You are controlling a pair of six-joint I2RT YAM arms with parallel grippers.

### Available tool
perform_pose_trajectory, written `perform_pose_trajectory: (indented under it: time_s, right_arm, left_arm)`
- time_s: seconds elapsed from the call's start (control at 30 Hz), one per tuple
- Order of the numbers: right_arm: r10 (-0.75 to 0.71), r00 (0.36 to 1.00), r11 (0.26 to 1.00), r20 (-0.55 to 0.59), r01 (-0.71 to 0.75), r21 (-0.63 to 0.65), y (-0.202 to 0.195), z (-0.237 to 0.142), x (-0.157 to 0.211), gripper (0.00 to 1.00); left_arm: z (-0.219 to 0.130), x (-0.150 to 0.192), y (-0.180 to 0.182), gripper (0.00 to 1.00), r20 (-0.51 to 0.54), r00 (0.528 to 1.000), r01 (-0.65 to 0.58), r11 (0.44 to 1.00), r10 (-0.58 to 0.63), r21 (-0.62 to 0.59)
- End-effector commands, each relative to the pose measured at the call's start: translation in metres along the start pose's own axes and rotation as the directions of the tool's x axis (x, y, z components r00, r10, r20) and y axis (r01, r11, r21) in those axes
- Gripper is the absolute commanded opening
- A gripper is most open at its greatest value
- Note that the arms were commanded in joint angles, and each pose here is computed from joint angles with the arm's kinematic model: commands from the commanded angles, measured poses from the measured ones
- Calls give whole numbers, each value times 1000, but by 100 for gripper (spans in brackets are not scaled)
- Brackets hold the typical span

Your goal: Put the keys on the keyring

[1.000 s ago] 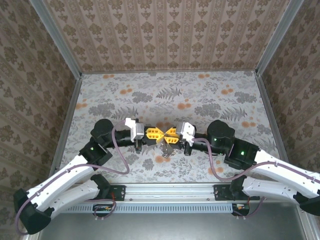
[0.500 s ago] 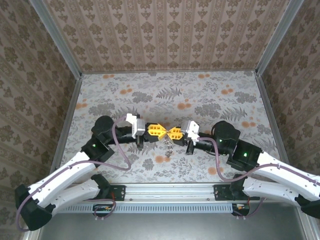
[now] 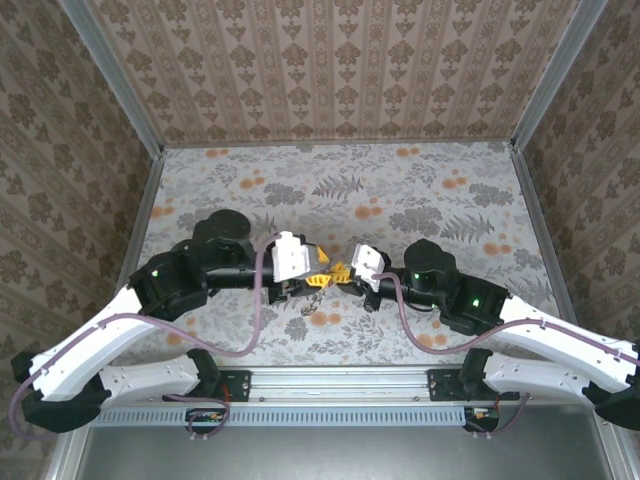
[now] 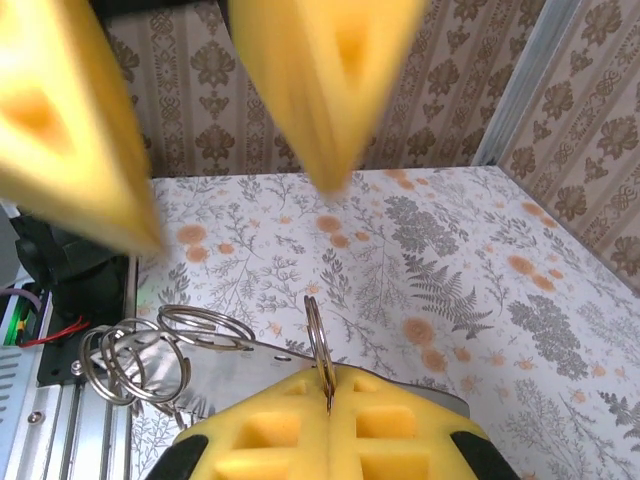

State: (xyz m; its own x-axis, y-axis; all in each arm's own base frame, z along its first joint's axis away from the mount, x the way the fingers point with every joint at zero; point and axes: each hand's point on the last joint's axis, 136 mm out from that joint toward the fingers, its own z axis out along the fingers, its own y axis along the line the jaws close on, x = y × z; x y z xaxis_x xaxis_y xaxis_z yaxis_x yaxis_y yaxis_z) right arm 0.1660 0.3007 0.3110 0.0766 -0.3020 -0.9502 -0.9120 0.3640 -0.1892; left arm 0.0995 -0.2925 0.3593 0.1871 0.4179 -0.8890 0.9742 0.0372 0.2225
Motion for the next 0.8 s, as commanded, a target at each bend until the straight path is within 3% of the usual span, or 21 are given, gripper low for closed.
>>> perform_pose_trajectory:
  time_s: [0.0,0.2,0.27,0.37,0.5,0.6,0.77]
  right_arm:
    - [-21,998,1000,67,20,17,-5,-9,-28,0]
    - [-34,997,999,76,36,-26,3,-7,-28,0]
    - [-37,996,999,77,40,-33,5,-7,-29,0]
    - [-46,996,998,80,50,-45,8,-8,-29,0]
    - [-70,994,996,79,74,-53,13,-8,-26,0]
    - [-74,992,995,101,80,-57,16,-10,-27,1]
    - [-66,985,993,158,81,-90,24,-16,-33,16]
  left_arm:
    - [1,27,2,31,-134,991,-24,1000,21,-19]
    - [8,32,6,27,-164,986,-30,999,26,-21]
    - [10,33,7,22,-171,985,-28,999,24,-23]
    - [12,33,6,0,-163,986,-23,1000,21,-14]
    - [15,32,4,0,-127,992,-2,1000,0,-9]
    - [13,19,-1,0,2,999,38,999,-38,19]
    - [-8,-8,-11,0,260,965,19,998,-32,53]
